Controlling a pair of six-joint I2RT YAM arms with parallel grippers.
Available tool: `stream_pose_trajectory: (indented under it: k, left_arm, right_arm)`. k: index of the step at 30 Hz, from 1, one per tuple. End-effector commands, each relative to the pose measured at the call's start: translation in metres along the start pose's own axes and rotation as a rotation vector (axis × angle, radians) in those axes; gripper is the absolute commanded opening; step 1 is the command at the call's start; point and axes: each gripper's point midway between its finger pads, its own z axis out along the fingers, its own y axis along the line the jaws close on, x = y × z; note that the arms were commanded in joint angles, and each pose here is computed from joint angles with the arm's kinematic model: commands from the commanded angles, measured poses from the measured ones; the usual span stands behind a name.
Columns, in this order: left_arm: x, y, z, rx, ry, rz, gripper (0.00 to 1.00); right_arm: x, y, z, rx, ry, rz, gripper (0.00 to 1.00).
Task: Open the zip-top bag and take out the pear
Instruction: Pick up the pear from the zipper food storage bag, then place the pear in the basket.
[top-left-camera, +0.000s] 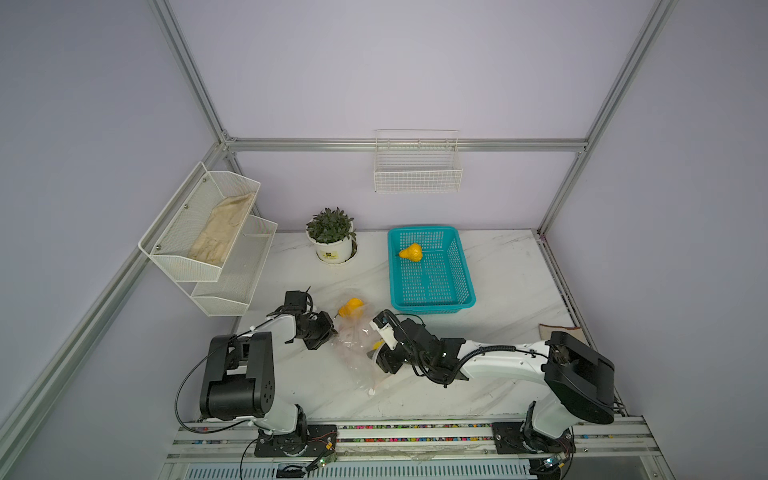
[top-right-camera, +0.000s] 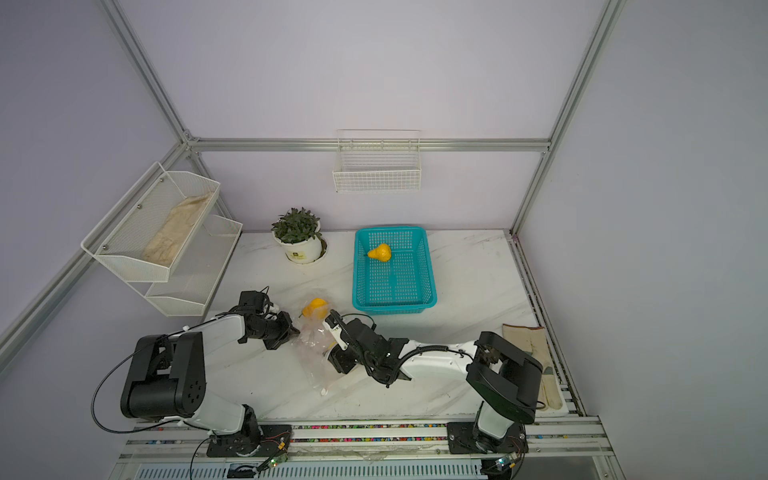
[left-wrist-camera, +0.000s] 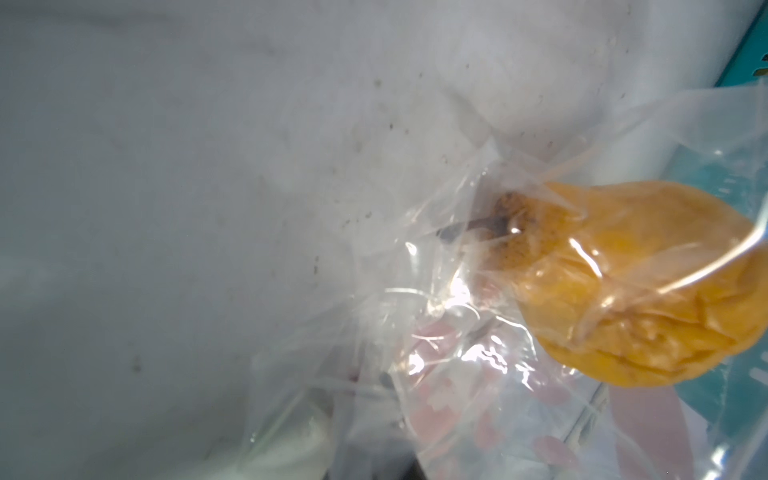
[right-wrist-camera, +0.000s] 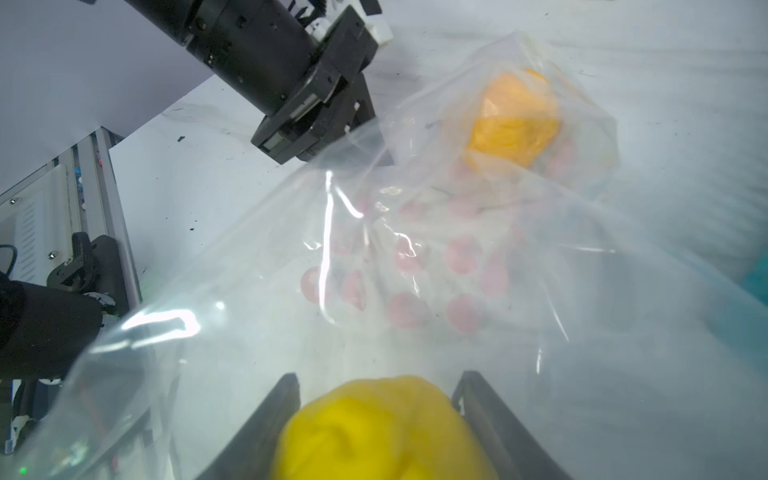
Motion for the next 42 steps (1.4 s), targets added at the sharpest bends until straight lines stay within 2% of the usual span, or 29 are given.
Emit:
stream_pose_trajectory:
  k: [1, 8, 12, 19, 27, 30, 34, 39, 42]
  left_arm:
    - [0.007, 0.052, 0.006, -0.2, 0.009, -0.053, 0.0]
    - [0.008, 0.055, 0.005, -0.197, 0.007, -0.069, 0.0]
    - [0.006, 0.054, 0.004, -0.19, 0.006, -0.071, 0.0]
    - [0.007, 0.044, 0.005, -0.134, 0.013, -0.066, 0.0]
    - [0.007, 0.035, 0.006, -0.083, 0.02, -0.061, 0.0]
    - [0.008, 0.034, 0.007, -0.075, 0.023, -0.059, 0.0]
    - [0.008, 0.032, 0.007, -0.067, 0.023, -0.058, 0.0]
    - [0.009, 0.03, 0.008, -0.051, 0.03, -0.059, 0.0]
    - [0.009, 0.029, 0.008, -0.047, 0.031, -0.06, 0.0]
  right_arm:
    - [-0.006, -0.021, -0.017, 0.067, -0.055, 0.098, 0.32]
    - [-0.014, -0.042, -0.058, 0.099, -0.149, 0.231, 0.31]
    - [-0.026, -0.055, -0.082, 0.123, -0.171, 0.247, 0.3]
    - [-0.082, -0.098, -0.105, 0.194, -0.206, 0.213, 0.31]
    - [-0.14, -0.198, -0.061, 0.314, -0.123, 0.2, 0.32]
    - [-0.143, -0.248, -0.035, 0.36, -0.085, 0.249, 0.32]
    - [-0.137, -0.31, -0.006, 0.383, -0.074, 0.405, 0.33]
    - [-0.131, -0.363, 0.021, 0.463, -0.085, 0.491, 0.39]
    - [-0.125, -0.383, 0.033, 0.526, -0.087, 0.493, 0.45]
